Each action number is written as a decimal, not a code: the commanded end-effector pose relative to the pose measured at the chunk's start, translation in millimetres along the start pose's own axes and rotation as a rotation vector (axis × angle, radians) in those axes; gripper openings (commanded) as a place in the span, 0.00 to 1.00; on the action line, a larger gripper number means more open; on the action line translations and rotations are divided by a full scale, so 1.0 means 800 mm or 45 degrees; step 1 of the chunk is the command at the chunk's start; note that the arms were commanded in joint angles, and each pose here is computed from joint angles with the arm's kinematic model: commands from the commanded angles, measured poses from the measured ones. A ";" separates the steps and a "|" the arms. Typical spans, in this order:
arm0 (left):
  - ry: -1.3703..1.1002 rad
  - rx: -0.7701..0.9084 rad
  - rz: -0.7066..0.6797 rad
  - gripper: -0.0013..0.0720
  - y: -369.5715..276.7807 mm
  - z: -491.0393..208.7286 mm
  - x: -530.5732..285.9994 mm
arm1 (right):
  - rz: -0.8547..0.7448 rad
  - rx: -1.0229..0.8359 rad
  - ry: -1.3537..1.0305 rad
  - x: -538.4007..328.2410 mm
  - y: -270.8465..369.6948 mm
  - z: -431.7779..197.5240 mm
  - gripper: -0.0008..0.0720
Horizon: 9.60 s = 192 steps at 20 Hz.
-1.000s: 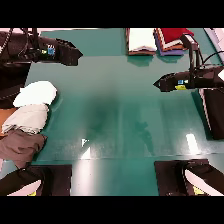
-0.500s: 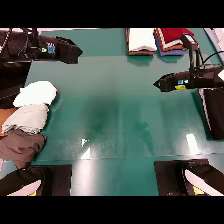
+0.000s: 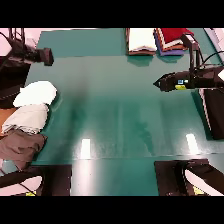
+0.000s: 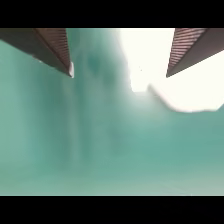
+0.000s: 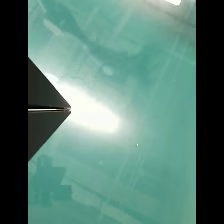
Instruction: Fold the shirts.
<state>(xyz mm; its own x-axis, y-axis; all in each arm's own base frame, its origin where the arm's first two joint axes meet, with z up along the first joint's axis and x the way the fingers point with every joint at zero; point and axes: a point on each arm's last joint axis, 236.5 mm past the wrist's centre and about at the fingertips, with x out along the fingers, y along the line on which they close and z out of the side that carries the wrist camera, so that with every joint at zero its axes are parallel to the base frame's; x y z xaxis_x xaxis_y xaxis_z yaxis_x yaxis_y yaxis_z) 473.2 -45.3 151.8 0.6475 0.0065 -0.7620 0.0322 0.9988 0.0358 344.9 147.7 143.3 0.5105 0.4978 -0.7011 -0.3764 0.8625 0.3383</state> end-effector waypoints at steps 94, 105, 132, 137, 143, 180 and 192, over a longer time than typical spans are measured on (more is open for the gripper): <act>-0.578 0.246 -0.545 0.05 -0.164 0.097 -0.255 | -0.294 -0.128 -0.291 -0.177 -0.027 0.079 0.03; -0.174 0.548 -0.742 0.05 -0.273 -0.078 -0.202 | -0.300 0.029 -0.145 -0.179 -0.036 0.027 0.03; 0.692 0.019 -0.627 0.77 -0.128 -0.236 0.059 | -0.197 0.267 0.167 -0.054 -0.078 -0.102 0.03; 0.926 -0.106 -0.763 0.77 -0.162 -0.290 0.103 | -0.196 0.267 0.166 -0.054 -0.078 -0.102 0.03; 0.984 -0.105 -0.794 0.77 -0.167 -0.308 0.107 | -0.200 0.268 0.155 -0.054 -0.079 -0.099 0.03; -0.536 0.136 -0.392 0.05 -0.055 0.051 -0.329 | -0.598 -0.108 -0.362 -0.279 -0.064 0.145 0.03; 0.213 0.063 -0.363 0.14 -0.078 -0.060 0.096 | -0.369 0.103 0.155 0.044 -0.203 0.123 0.30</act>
<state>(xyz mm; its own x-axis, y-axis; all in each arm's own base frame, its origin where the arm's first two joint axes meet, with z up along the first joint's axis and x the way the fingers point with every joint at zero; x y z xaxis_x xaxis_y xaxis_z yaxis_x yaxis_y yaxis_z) 471.5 -105.3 91.3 0.4946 -0.2702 -0.8260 0.2497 0.9545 -0.1628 479.3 23.0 147.8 0.5227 0.1686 -0.8357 -0.1532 0.9829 0.1025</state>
